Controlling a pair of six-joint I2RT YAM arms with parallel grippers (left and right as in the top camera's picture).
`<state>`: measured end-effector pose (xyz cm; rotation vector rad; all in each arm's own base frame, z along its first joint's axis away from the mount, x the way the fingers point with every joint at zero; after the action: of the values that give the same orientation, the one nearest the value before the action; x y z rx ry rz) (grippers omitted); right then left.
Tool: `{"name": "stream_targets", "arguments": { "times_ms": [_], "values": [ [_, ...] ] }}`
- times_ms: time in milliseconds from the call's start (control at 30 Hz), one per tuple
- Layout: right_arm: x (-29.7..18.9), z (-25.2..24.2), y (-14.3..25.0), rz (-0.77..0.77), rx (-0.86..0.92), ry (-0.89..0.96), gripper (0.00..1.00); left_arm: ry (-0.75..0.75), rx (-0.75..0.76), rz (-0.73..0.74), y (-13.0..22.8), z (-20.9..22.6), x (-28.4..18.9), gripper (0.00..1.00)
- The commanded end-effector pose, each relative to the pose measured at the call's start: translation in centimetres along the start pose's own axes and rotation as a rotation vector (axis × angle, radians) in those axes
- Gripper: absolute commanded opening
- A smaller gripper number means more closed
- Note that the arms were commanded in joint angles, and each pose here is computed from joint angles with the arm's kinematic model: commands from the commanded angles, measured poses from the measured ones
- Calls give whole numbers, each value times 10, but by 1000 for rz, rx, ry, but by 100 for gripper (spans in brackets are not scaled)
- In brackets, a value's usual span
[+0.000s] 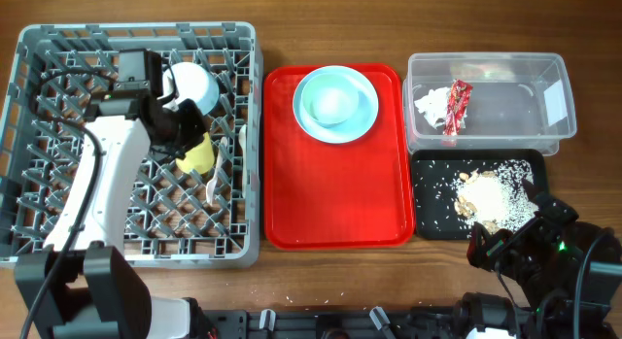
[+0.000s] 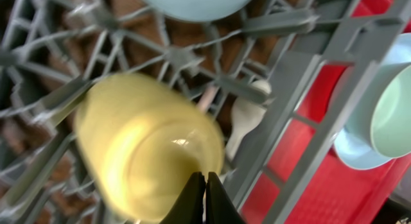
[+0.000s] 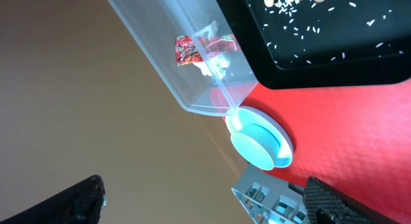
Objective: Sort waste into correct bins and load items into the dishwasher rack
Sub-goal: 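Carry the yellow cup with the left gripper and set it in the rack, then reach the left gripper to the green bowl on the plate and grasp it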
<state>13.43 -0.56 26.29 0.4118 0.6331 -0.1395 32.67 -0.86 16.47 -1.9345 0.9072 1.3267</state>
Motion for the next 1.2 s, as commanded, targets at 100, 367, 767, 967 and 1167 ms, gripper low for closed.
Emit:
{"name": "stream_targets", "arguments": {
  "times_ms": [100, 367, 767, 967, 1167],
  "values": [
    [-3, 2, 1, 8, 57, -10, 100, 66, -33, -120, 1, -8, -72, 4],
    [-3, 2, 1, 8, 56, -10, 100, 281, 197, -273, 39, -73, -127, 4],
    [-3, 2, 1, 8, 56, -10, 100, 201, 498, -22, 75, -195, -45, 15],
    [-3, 2, 1, 8, 57, -10, 100, 46, 617, 47, 75, -253, 19, 18],
    [-3, 1, 1, 7, 57, -9, 100, -7, 710, -54, 90, -281, 85, 25]
  ]
}}
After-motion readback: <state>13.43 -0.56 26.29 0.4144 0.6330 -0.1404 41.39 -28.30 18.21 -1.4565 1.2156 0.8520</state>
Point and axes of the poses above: each gripper's point midway between its finger pads, its own x axis out along the fingers, its own z axis along the line the jaws close on, y = z × x, the point moved 5 cm from there along -x, back along the fingers, and after that the axes turned 6 degrees about -x, right-handed, at the moved point
